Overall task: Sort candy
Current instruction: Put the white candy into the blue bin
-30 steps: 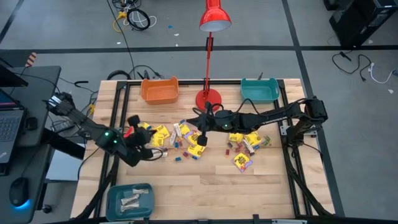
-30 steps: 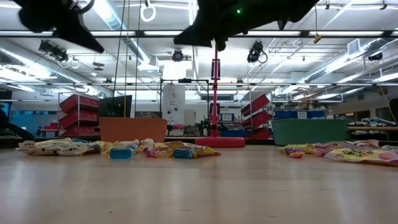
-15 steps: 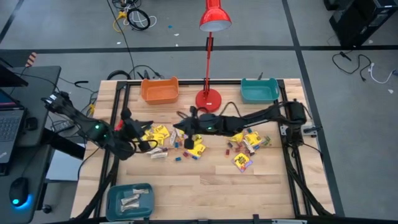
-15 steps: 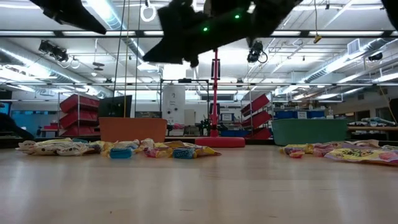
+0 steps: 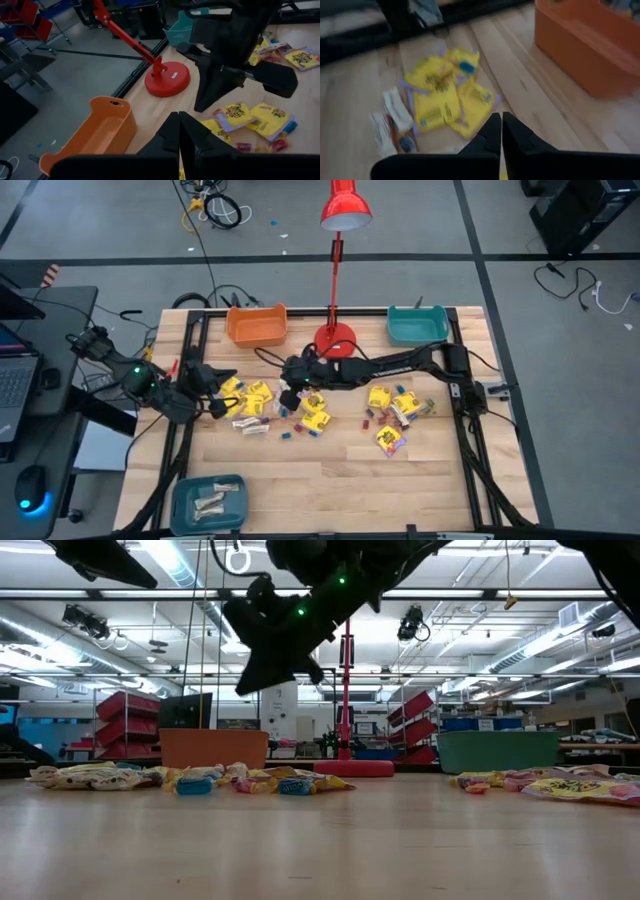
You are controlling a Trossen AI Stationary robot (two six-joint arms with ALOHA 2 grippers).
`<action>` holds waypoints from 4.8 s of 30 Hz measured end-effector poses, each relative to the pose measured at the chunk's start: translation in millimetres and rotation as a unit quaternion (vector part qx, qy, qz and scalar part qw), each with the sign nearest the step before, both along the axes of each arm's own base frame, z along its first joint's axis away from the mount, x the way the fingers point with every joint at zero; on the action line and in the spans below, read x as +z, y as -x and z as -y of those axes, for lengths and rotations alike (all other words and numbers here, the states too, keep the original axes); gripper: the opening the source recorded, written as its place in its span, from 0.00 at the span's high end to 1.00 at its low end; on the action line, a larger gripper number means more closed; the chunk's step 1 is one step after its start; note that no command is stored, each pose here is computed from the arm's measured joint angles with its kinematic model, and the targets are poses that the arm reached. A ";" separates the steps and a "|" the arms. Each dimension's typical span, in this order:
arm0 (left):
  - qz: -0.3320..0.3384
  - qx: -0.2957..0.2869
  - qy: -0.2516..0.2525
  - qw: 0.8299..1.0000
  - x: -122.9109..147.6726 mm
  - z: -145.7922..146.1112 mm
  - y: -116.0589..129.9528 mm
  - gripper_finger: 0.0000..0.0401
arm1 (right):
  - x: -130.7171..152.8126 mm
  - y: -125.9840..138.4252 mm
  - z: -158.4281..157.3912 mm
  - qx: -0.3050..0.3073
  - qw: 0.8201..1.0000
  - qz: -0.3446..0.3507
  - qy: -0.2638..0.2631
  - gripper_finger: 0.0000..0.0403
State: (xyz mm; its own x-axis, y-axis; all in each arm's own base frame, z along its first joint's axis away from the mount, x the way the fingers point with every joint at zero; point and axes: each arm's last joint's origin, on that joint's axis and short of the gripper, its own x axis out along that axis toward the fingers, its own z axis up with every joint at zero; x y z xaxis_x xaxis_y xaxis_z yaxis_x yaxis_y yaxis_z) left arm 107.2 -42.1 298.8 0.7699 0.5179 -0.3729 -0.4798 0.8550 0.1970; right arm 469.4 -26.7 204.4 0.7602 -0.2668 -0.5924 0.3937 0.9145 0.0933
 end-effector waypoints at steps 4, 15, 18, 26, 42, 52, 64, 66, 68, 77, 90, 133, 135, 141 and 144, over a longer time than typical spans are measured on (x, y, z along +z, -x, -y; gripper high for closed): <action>-0.008 0.000 -0.005 1.000 -3.4 0.9 -1.3 1.00 | -17.5 -3.6 2.6 0.012 1.000 -0.019 -0.007 0.93; -0.024 -0.002 -0.009 1.000 -18.6 2.8 -3.8 1.00 | -57.6 -16.3 -28.7 0.066 0.984 -0.066 0.153 0.71; -0.027 -0.002 -0.010 1.000 -23.2 3.1 -4.3 1.00 | -60.1 -15.4 -31.2 0.052 0.980 -0.078 0.175 0.66; -0.016 0.007 -0.007 1.000 -24.9 3.3 -5.0 1.00 | -64.2 -12.8 -31.3 0.020 0.988 -0.072 0.138 0.57; -0.008 0.019 -0.016 1.000 -24.2 2.6 -4.9 1.00 | -71.7 -12.2 -33.1 -0.009 0.992 -0.070 0.103 0.55; -0.002 0.024 -0.009 1.000 -24.5 3.0 -5.5 1.00 | -101.8 -13.5 -34.0 -0.019 0.993 -0.090 0.080 0.56; -0.002 0.023 -0.009 1.000 -24.5 3.1 -5.6 1.00 | -99.8 -13.6 -35.7 -0.002 0.990 -0.097 0.103 0.72; -0.002 0.023 -0.009 1.000 -24.5 3.1 -5.6 1.00 | -99.7 -13.7 -36.7 0.003 0.989 -0.098 0.108 0.77; -0.002 0.023 -0.009 1.000 -24.5 3.1 -5.6 1.00 | -99.6 -13.8 -36.9 0.006 0.989 -0.099 0.110 0.83; -0.029 -0.010 0.021 0.999 -30.3 5.9 -7.0 1.00 | -89.0 -15.7 -49.1 0.028 0.986 -0.081 0.143 0.96; -0.060 -0.061 0.073 0.994 -68.3 13.3 -12.8 0.93 | -14.3 -7.6 -72.3 0.171 0.967 -0.018 0.187 0.99; -0.004 -0.210 0.092 0.973 -81.2 29.4 -28.6 0.99 | 3.5 1.6 -123.8 0.256 0.912 -0.014 0.321 0.93; 0.003 -0.212 0.094 0.973 -79.3 29.8 -29.2 1.00 | 2.5 2.2 -123.4 0.249 0.915 -0.019 0.317 0.88; 0.020 -0.225 0.115 0.967 -59.8 31.7 -30.5 1.00 | -1.0 4.5 -121.6 0.227 0.924 -0.040 0.306 0.74; 0.015 -0.235 0.146 0.961 -46.8 32.6 -29.4 1.00 | -4.2 8.1 -120.4 0.222 0.924 -0.068 0.302 0.70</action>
State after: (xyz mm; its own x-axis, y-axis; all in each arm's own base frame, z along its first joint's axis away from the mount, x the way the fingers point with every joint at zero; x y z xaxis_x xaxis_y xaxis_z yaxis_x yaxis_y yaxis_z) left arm 136.6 -74.7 252.0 0.9056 -0.0120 -0.4239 -0.0296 0.9954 -0.0914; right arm 461.3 93.7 200.2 0.8042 -0.2600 -0.5345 -0.0622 0.8575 -0.5107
